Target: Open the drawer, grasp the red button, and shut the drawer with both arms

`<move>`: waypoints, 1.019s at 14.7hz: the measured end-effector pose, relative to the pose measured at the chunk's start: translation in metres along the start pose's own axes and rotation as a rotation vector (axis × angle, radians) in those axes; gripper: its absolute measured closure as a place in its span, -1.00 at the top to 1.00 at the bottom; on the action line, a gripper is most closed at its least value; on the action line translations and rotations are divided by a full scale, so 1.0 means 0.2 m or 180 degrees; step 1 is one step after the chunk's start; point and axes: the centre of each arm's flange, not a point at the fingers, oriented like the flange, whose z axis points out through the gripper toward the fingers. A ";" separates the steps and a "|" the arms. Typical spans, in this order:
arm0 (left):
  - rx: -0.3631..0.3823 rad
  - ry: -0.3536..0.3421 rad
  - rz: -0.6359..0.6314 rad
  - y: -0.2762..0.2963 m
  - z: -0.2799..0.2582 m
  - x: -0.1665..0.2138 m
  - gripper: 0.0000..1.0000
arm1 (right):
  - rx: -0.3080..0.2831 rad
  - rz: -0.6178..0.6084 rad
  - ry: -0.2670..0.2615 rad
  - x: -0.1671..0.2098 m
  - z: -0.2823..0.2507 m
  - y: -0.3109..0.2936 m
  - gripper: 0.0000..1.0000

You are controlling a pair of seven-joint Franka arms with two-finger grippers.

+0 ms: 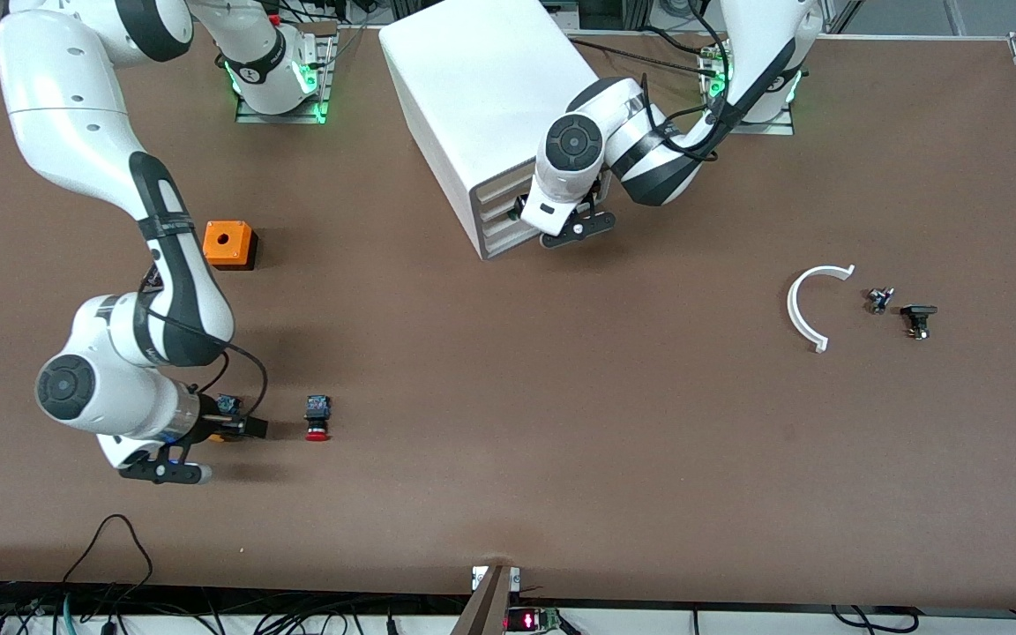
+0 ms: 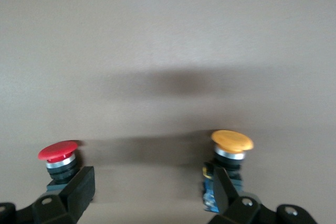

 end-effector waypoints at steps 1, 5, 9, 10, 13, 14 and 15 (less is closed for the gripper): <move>-0.0003 0.0000 -0.0002 0.00 0.00 0.00 0.99 | -0.0005 0.0017 -0.0001 0.00 -0.04 0.02 1.00; -0.0060 0.0024 -0.0037 0.04 -0.16 0.05 0.99 | -0.0072 0.0048 -0.0055 -0.05 -0.26 0.07 1.00; -0.0051 0.0002 0.0099 -0.02 -0.45 0.26 0.99 | -0.0121 0.0045 -0.0066 -0.20 -0.48 0.09 1.00; -0.0058 -0.0006 0.0169 -0.07 -0.52 0.34 0.99 | -0.0129 0.0041 -0.0062 -0.24 -0.54 0.09 1.00; -0.0072 -0.0022 0.0487 -0.26 -0.75 0.58 0.99 | -0.0157 0.0030 -0.0037 -0.39 -0.75 0.09 1.00; -0.0078 -0.0024 0.0615 -0.33 -0.82 0.65 0.99 | -0.0172 0.0027 -0.0061 -0.44 -0.84 0.09 1.00; -0.0093 -0.0016 0.0736 -0.41 -0.90 0.71 0.99 | -0.0186 0.0023 -0.0089 -0.49 -0.94 0.09 1.00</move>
